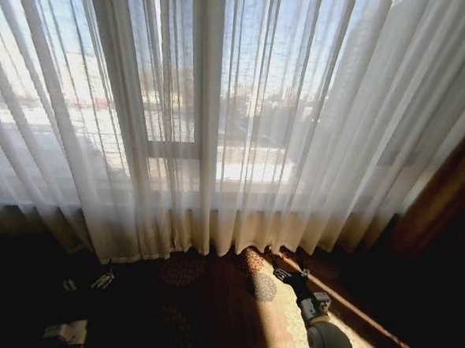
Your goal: Open the curtains by pulling them apart, changing their state from closed to fully open.
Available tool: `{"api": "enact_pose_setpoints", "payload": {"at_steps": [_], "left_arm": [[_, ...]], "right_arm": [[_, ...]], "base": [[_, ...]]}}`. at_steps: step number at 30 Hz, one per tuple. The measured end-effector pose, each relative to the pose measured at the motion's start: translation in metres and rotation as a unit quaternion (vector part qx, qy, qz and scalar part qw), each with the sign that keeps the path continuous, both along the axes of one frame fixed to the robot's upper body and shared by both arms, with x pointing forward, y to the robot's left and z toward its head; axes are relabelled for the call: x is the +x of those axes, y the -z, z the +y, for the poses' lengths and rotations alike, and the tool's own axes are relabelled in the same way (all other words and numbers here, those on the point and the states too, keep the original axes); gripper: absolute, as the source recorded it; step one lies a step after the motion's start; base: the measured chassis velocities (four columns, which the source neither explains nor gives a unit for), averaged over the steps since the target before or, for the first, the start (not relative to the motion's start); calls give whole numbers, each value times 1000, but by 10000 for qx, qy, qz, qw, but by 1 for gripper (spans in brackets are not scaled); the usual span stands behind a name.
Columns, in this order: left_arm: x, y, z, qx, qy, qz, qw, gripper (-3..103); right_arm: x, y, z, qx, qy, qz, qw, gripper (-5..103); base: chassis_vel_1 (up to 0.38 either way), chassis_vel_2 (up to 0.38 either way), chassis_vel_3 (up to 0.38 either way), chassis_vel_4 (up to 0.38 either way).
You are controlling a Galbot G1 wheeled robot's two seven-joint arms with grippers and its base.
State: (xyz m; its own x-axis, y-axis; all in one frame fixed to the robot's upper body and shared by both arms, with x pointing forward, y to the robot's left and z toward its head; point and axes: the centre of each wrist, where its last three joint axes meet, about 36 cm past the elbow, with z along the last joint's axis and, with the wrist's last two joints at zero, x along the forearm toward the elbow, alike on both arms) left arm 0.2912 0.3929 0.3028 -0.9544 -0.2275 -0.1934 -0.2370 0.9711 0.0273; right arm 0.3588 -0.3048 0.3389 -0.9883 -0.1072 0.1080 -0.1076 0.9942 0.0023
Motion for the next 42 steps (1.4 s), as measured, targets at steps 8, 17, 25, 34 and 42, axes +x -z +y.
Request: {"api": "enact_pose_setpoints", "payload": {"at_steps": [8,17,25,34,42], "left_arm": [[0,0,0,0,0,0,10000,100],[0,0,0,0,0,1,10000,100],[0,0,0,0,-1,-1,10000,100],[0,0,0,0,-1,-1,10000,100],[0,0,0,0,1,1,10000,100]], "right_arm": [[3,-1,-5,10,-127,-120,9998,100],[4,-3,-7,6,-155,-133,9998,100],[3,-3,-5,26,-244,-140,9996,100],[5,-3,-4,31,-244,-128,9996,100],[8,-3,-2,104,-240,-243,9994,100]], "base": [[0,0,0,0],[-79,86,75,-82],[-203,267,197,-261],[-299,334,297,-329],[-338,386,349,-401]]}}
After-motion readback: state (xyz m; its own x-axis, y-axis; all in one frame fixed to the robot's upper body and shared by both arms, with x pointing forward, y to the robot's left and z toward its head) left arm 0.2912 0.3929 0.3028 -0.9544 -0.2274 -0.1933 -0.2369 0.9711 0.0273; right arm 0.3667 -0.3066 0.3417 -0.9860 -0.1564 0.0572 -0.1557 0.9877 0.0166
